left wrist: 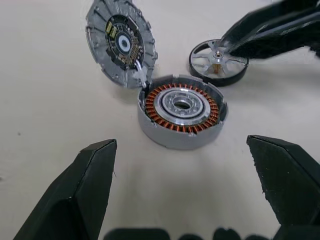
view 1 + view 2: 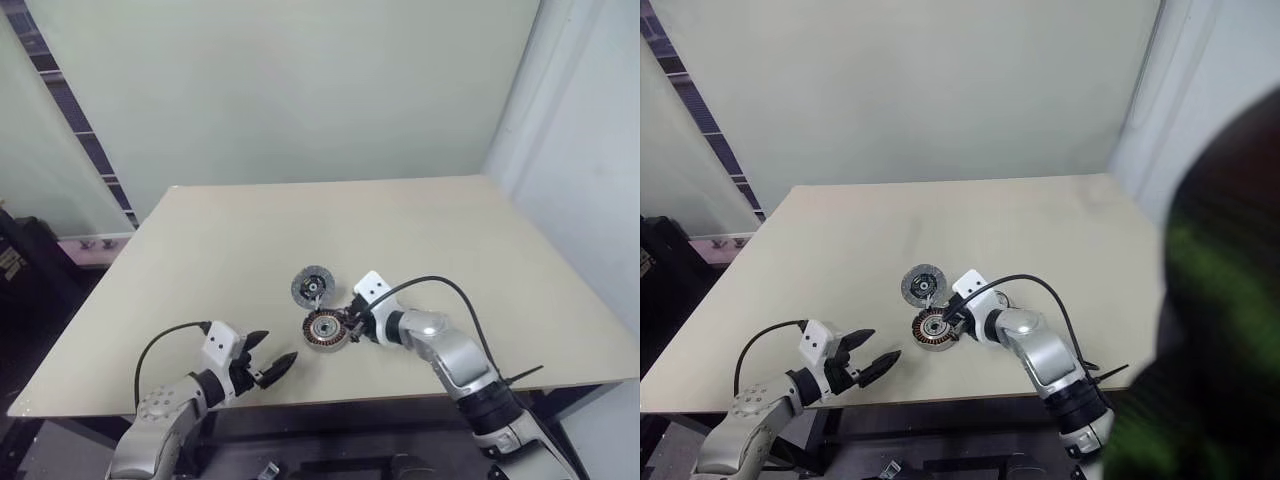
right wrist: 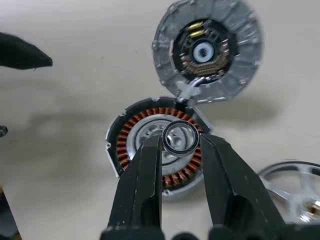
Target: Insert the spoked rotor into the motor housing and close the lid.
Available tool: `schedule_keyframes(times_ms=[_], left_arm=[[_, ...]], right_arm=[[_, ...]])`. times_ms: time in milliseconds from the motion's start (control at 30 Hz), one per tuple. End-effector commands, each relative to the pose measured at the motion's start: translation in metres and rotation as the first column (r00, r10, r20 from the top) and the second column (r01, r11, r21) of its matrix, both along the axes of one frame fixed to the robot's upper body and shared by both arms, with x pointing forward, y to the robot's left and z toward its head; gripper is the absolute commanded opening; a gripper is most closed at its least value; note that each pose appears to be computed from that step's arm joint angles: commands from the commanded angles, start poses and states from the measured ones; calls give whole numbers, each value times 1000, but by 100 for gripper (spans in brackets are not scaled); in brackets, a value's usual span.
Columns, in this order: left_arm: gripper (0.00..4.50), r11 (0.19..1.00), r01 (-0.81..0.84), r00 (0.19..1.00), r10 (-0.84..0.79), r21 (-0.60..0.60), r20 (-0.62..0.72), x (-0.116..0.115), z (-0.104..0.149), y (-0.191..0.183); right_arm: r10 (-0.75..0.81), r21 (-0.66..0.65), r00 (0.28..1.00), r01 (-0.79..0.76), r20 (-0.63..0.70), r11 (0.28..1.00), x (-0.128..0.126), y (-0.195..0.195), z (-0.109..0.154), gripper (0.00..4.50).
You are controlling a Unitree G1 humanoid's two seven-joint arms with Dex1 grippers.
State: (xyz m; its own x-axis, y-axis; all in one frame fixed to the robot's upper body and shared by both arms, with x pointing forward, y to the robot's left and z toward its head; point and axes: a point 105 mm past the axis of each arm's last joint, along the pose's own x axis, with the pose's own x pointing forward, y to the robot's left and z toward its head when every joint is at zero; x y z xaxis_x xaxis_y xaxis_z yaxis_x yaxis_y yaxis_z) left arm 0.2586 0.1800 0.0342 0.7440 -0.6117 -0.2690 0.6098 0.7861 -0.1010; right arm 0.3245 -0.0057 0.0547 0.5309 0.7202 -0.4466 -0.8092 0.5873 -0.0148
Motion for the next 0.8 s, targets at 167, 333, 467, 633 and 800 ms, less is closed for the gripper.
schedule_keyframes(times_ms=[167, 333, 467, 633, 800], left_arm=[[450, 1000, -22, 997, 22, 4, 71, 6, 16, 5], [450, 999, -40, 997, 39, 14, 72, 3, 16, 10], [450, 997, -69, 994, 67, 22, 81, 1, 19, 17], [450, 996, -88, 992, 85, 26, 94, 1, 23, 22], [450, 995, -95, 991, 92, 25, 100, 1, 26, 23]], right_arm=[[30, 4, 998, -30, 50, 1000, 11, 20, 7, 80], [38, 10, 998, -38, 46, 999, 13, 28, 2, 80], [40, 14, 998, -41, 38, 999, 16, 33, -1, 80], [42, 15, 999, -43, 30, 999, 18, 36, -6, 80], [47, 11, 999, -47, 23, 999, 19, 38, -10, 80]])
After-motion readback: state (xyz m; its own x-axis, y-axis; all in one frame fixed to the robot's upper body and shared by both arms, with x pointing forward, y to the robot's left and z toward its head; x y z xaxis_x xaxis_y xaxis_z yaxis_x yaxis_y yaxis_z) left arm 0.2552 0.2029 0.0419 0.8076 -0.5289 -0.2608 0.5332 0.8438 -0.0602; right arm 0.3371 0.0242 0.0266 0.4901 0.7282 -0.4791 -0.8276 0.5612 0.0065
